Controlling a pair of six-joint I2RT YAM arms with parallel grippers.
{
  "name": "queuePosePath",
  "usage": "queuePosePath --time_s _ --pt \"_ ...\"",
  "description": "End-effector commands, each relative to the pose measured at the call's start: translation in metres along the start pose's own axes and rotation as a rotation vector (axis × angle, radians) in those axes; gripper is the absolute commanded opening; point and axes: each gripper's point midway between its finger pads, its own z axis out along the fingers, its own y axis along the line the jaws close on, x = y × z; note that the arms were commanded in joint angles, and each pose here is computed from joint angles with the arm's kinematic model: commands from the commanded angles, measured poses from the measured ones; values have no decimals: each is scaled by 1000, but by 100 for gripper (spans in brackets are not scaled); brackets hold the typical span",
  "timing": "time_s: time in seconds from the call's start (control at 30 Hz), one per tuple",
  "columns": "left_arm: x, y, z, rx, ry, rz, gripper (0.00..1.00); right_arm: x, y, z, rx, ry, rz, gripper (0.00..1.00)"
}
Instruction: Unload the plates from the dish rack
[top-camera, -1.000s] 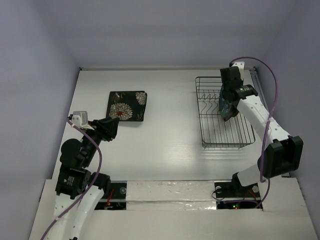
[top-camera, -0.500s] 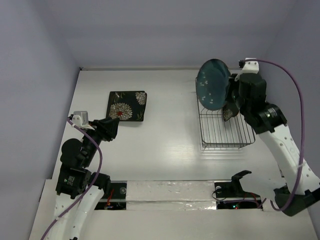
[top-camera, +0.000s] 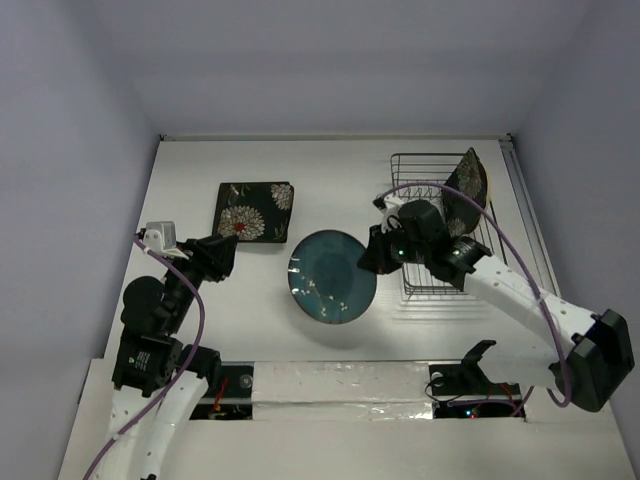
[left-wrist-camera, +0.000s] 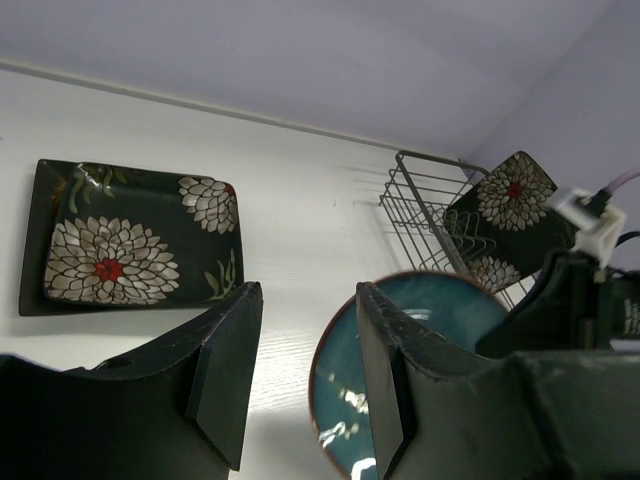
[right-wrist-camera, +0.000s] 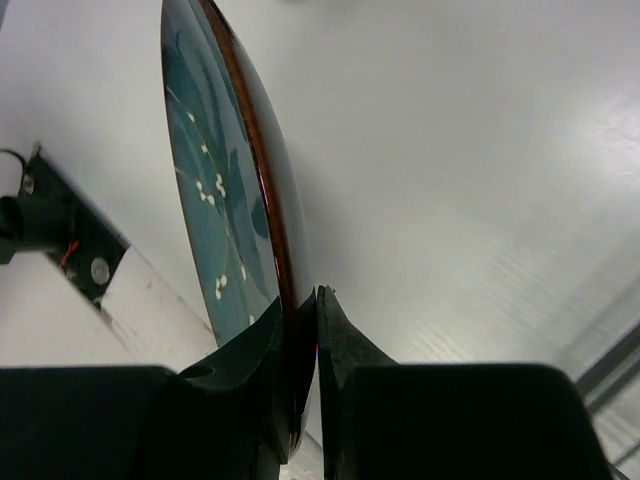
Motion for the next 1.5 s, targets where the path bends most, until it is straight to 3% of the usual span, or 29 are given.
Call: queuePosePath --time_s 0.0,0.4,0.57,0.63,0.7,0.77,0.83,0.93,1.07,1.3,1.43,1.47 --pt "-6 -2 5 12 -24 5 39 -52 55 -1 -265 -194 -37 0" --pt "-6 -1 5 9 -24 6 39 6 -7 85 -50 8 47 0" --pt "-6 -1 5 11 -25 6 39 24 -33 97 55 14 82 0" --pt "-5 -1 5 11 -21 6 39 30 -42 99 96 16 97 7" --pt "-5 -1 6 13 -20 6 39 37 -53 101 139 25 101 27" --pt "-5 -1 6 14 -18 6 39 47 -59 106 159 49 107 36" --pt "-4 0 7 11 -14 5 39 57 -65 110 172 77 114 40" --pt "-5 -1 6 11 -19 6 39 61 -70 114 194 88 119 55" --pt "-5 -1 6 13 -20 7 39 48 -67 114 187 40 114 67" --pt "-6 -2 6 15 -23 8 39 16 -52 97 249 -30 63 83" --pt "-6 -1 6 14 -21 7 39 -30 -40 66 282 -163 47 83" --pt "-5 -2 6 16 -21 7 39 -40 -46 55 337 -200 46 76"
